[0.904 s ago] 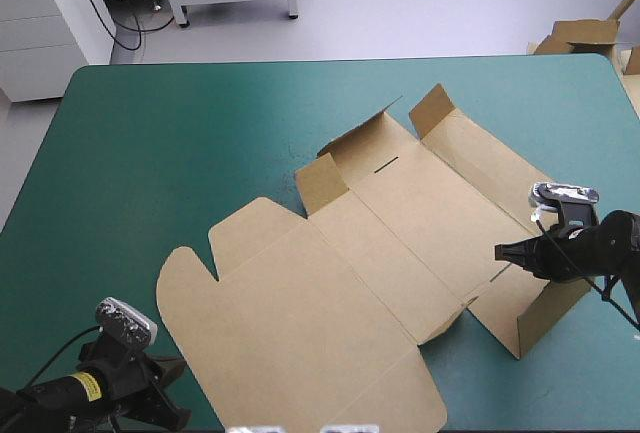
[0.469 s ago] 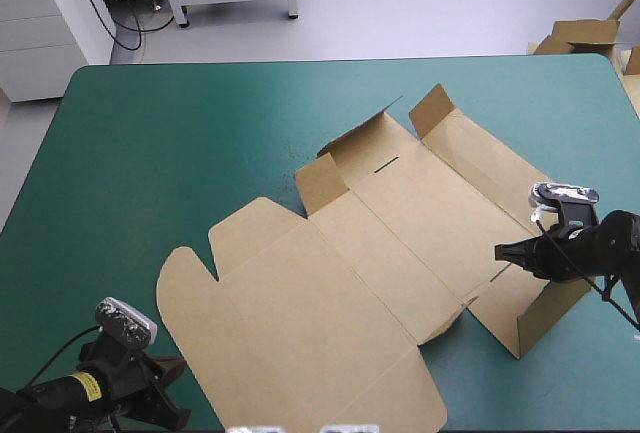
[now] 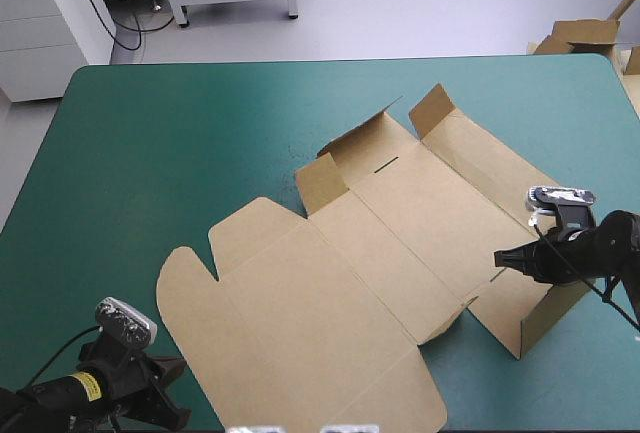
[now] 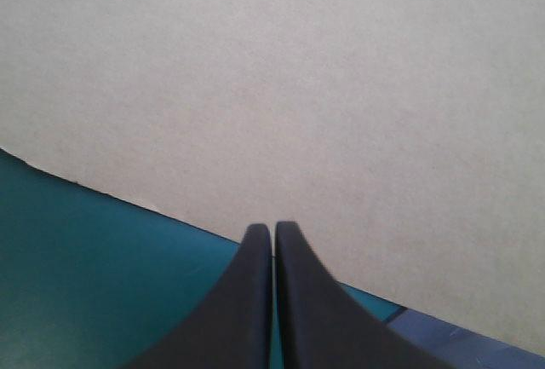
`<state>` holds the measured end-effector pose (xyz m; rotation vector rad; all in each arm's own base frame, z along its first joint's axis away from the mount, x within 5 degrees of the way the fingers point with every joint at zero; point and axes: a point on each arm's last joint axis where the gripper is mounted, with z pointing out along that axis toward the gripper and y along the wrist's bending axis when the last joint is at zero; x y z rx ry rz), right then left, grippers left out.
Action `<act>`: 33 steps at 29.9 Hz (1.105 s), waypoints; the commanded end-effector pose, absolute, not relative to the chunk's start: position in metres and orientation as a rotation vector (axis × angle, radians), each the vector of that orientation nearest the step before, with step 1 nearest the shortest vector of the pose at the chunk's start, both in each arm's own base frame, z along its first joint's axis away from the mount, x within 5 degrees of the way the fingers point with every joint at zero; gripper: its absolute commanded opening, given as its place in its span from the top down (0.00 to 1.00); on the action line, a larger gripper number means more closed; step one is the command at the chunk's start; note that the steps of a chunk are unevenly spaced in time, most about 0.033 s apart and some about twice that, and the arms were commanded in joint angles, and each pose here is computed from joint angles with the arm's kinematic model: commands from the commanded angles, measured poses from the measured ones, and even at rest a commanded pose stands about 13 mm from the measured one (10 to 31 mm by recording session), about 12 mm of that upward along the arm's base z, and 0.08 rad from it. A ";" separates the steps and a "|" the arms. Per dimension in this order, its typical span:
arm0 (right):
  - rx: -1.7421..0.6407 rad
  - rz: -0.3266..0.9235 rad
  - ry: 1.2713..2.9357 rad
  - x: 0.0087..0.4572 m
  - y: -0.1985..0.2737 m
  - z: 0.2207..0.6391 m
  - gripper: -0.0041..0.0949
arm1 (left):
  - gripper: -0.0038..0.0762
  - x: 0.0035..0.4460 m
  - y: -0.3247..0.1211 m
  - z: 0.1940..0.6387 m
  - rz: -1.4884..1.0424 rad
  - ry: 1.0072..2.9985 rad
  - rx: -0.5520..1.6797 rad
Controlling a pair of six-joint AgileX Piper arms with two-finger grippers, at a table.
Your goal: Fold the box
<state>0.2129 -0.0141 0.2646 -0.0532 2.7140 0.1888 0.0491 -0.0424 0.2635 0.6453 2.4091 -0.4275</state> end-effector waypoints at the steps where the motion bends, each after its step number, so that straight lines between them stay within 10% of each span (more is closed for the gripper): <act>1: -0.068 0.175 2.661 0.214 -0.014 0.275 0.96 | 0.96 0.052 -0.045 0.273 -0.462 2.356 0.618; 33: -0.396 0.207 2.490 0.143 0.022 0.358 0.96 | 0.96 0.052 -0.045 0.273 -0.462 2.356 0.618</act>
